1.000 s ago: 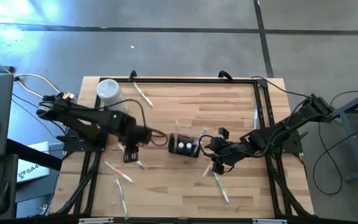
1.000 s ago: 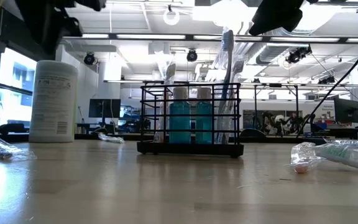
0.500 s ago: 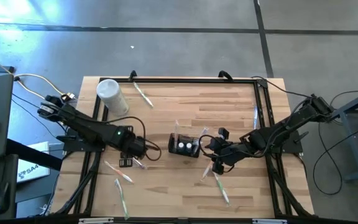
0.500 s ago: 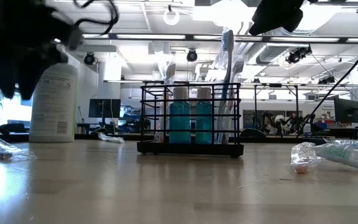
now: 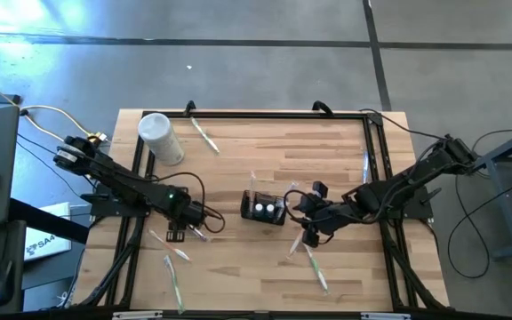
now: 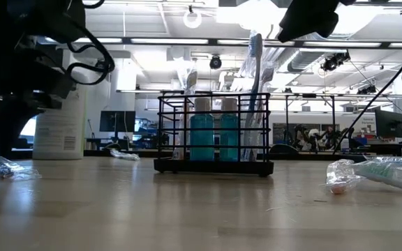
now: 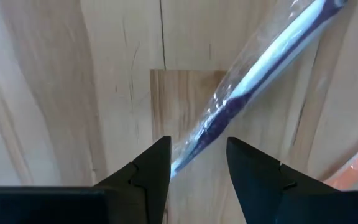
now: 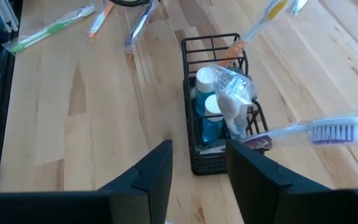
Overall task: Pick & Place toothbrushing station
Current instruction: Put the purple toothbrush into the toothbrush organizer
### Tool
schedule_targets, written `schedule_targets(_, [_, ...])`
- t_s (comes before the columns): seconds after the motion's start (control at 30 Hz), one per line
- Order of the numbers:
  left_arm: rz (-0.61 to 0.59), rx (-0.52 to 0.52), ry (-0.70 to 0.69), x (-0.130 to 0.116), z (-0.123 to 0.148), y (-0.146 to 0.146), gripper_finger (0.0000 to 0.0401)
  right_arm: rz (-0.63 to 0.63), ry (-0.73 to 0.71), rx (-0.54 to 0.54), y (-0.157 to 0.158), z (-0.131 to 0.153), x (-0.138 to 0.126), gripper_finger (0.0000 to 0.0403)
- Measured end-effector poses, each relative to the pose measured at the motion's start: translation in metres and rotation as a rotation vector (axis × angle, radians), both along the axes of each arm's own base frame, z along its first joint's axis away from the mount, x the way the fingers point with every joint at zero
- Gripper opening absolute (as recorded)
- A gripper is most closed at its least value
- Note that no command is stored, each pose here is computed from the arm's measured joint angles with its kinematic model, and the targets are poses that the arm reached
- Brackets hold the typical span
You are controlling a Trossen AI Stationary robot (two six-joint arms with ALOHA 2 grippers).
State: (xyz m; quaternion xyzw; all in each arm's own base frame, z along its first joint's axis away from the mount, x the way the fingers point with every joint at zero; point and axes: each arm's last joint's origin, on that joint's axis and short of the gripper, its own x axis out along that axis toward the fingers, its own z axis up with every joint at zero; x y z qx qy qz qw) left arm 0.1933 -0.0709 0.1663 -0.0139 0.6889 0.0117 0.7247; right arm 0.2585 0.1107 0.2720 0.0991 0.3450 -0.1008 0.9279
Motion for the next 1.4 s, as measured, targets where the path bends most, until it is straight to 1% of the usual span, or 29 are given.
schedule_targets(0.1, [-0.003,-0.005,-0.015,-0.002,-0.007,0.001,0.0152,-0.002,-0.005,0.001,0.000,0.000,0.000,0.0140])
schedule_targets(0.17, [-0.015,-0.019,-0.054,-0.002,-0.015,0.001,0.0152,-0.002,-0.005,0.001,0.000,0.000,0.000,0.0140])
schedule_targets(0.27, [-0.017,-0.033,-0.076,-0.007,-0.027,0.002,0.0152,-0.002,-0.006,0.001,0.000,0.000,0.000,0.0140])
schedule_targets(0.37, [0.005,-0.032,-0.058,-0.012,-0.033,0.004,0.0145,-0.001,-0.005,0.002,0.000,0.000,0.000,0.0140])
schedule_targets(0.47, [0.014,-0.028,-0.044,-0.013,-0.034,0.005,0.0113,0.000,-0.005,0.002,0.000,0.000,0.000,0.0140])
schedule_targets(0.53, [0.014,-0.022,-0.041,-0.014,-0.034,0.005,0.0079,0.001,-0.005,0.003,0.000,0.000,0.000,0.0140])
schedule_targets(0.6, [0.006,-0.019,-0.041,-0.013,-0.034,0.005,0.0036,0.001,-0.005,0.003,0.000,0.000,0.000,0.0140])
schedule_targets(0.63, [-0.001,-0.018,-0.042,-0.013,-0.033,0.005,0.0024,0.002,-0.005,0.004,0.000,0.000,0.000,0.0140])
schedule_targets(0.77, [-0.004,-0.033,-0.052,-0.007,-0.026,0.002,0.0025,0.015,0.000,0.017,0.001,0.000,0.000,0.0140])
schedule_targets(0.87, [-0.018,-0.040,-0.036,0.000,-0.013,-0.001,0.0025,0.036,-0.010,0.045,0.002,0.001,0.001,0.0140])
schedule_targets(0.93, [-0.056,-0.037,-0.034,0.005,0.002,-0.004,0.0025,0.062,-0.014,0.074,0.004,0.002,0.002,0.0140])
schedule_targets(1.0, [-0.099,0.010,-0.057,0.010,0.020,-0.011,0.0025,0.099,-0.019,0.106,0.006,0.003,0.003,0.0140])
schedule_targets(1.1, [-0.173,0.122,-0.076,0.011,0.050,-0.023,0.0024,0.146,-0.027,0.153,0.009,0.005,0.004,0.0140])
schedule_targets(1.23, [-0.277,0.227,-0.168,0.007,0.095,-0.047,0.0024,0.202,-0.053,0.216,0.014,0.009,0.005,0.0140])
schedule_targets(1.3, [-0.344,0.262,-0.268,0.004,0.117,-0.062,0.0024,0.229,-0.074,0.232,0.018,0.011,0.006,0.0140])
schedule_targets(1.33, [-0.397,0.273,-0.320,0.003,0.126,-0.070,0.0024,0.240,-0.087,0.236,0.019,0.012,0.006,0.0140])
schedule_targets(1.4, [-0.544,0.322,-0.430,0.001,0.141,-0.086,0.0024,0.258,-0.114,0.235,0.020,0.014,0.007,0.0140])
